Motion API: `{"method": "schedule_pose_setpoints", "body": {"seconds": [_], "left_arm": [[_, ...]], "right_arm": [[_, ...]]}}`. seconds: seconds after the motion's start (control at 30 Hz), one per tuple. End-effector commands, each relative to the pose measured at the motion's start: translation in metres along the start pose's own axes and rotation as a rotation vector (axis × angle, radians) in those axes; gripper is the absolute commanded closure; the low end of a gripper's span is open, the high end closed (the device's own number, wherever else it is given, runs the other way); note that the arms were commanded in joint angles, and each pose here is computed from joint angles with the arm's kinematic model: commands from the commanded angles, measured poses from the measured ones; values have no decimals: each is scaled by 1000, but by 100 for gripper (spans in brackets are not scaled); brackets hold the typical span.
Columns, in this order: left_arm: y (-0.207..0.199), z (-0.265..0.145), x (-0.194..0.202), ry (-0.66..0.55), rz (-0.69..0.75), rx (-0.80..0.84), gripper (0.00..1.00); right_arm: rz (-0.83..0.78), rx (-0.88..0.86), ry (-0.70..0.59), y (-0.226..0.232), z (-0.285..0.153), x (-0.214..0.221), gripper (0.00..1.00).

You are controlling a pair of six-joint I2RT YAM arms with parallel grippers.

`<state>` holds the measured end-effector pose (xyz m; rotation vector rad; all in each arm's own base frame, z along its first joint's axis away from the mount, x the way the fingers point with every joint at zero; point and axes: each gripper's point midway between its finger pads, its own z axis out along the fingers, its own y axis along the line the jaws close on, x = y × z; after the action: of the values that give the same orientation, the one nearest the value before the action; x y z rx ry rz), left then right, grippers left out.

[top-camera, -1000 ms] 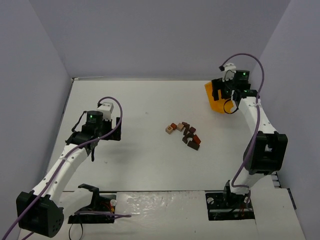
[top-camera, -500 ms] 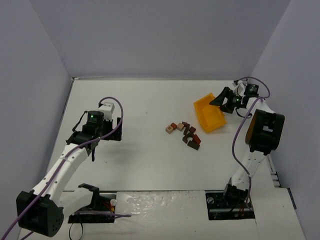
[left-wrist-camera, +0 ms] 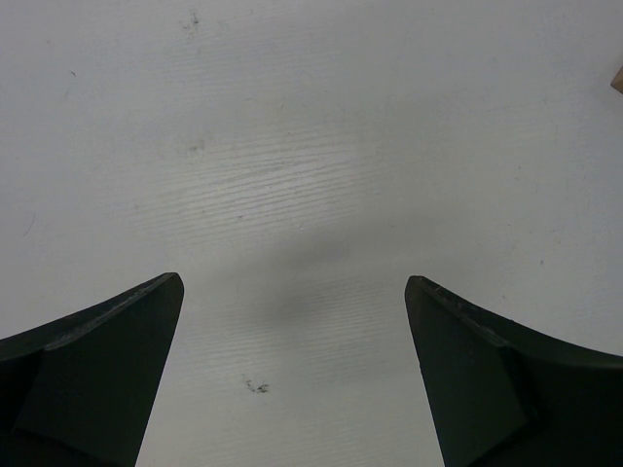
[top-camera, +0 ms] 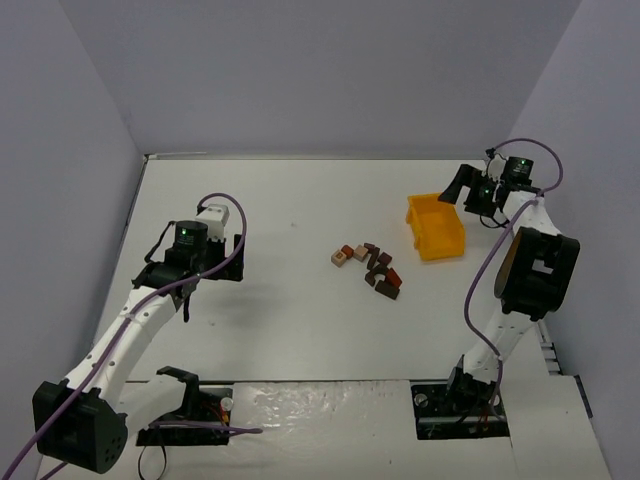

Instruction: Build the wood block tower

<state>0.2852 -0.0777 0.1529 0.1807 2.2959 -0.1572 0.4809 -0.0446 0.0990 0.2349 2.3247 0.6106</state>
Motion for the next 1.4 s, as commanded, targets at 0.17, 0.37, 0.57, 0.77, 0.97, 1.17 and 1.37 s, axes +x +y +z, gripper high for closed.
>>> {"method": "schedule_pose_setpoints", "body": {"seconds": [0.17, 0.37, 0.57, 0.77, 0.97, 1.17, 1.37], "left_arm": [[-7, -8, -31, -80, -1, 26, 3], [-6, -9, -31, -79, -2, 18, 3], [-6, -9, -31, -80, -1, 19, 3], [-5, -9, -31, -78, -1, 15, 3], [-3, -9, -31, -77, 1, 5, 3], [-1, -8, -29, -69, 4, -9, 3], [0, -5, -27, -57, 3, -13, 3]], "right_arm": [[-333, 295, -247, 31, -72, -73, 0], [-377, 300, -183, 61, -55, -38, 22], [-389, 292, -76, 74, -28, -2, 27], [-378, 326, 8, 71, 3, 26, 31], [-384, 326, 64, 70, 27, 42, 43], [-424, 384, 62, 56, 34, 32, 82], [-516, 431, -4, 31, 27, -25, 100]]}}
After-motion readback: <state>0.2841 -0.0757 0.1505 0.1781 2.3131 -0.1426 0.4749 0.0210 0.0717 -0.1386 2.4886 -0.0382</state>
